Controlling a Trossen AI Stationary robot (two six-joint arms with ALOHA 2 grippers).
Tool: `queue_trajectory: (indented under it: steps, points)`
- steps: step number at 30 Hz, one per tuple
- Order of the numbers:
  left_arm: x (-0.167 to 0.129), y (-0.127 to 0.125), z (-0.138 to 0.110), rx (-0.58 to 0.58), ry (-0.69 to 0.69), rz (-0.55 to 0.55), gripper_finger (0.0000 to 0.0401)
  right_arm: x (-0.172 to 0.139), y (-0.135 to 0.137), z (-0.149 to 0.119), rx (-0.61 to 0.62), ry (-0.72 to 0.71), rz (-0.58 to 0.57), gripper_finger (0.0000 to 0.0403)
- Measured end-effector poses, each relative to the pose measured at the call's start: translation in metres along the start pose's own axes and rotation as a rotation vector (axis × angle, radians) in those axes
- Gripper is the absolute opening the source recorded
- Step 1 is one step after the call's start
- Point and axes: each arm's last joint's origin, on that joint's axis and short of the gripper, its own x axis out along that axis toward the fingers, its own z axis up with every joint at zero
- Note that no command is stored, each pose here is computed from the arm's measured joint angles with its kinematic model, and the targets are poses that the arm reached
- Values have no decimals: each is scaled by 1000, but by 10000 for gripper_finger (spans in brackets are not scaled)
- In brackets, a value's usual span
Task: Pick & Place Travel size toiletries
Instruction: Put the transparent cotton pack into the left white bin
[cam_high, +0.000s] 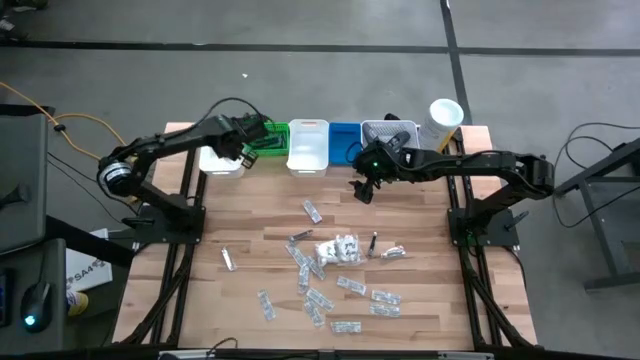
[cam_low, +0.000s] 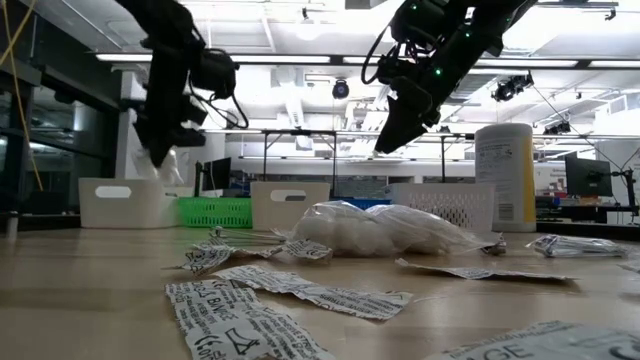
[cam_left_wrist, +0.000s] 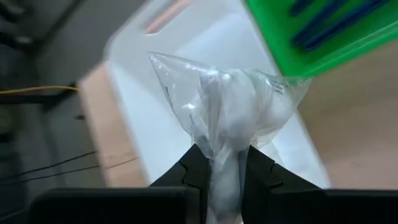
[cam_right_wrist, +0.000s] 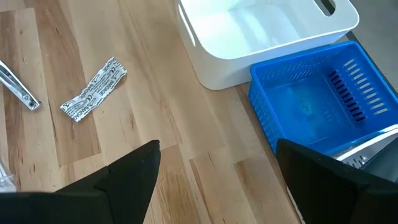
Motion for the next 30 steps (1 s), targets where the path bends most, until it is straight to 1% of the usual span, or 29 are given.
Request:
queue_trajectory:
  steps: [2, 5, 8, 11, 17, 21, 25, 30]
  points:
    - [7, 2, 2, -6, 8, -34, 49, 0, 0, 0, 0, 0, 0, 313]
    - [14, 7, 3, -37, 16, -29, 50, 0, 0, 0, -1, 0, 0, 313]
    - [18, 12, 3, -50, 33, -21, 63, 0, 0, 0, -4, 1, 0, 313]
    - [17, 11, 3, -50, 31, -22, 95, 0, 0, 0, -4, 1, 0, 313]
    - [17, 11, 5, -60, 14, -17, 173, 0, 0, 0, -4, 1, 0, 313]
    - [17, 10, 6, -82, 1, -19, 206, 0, 0, 0, -4, 1, 0, 313]
    - [17, 10, 6, -81, 1, -11, 216, 0, 0, -1, -5, 8, 0, 313]
    - [17, 10, 6, -70, -1, -11, 210, 0, 0, -2, -7, 25, 0, 313]
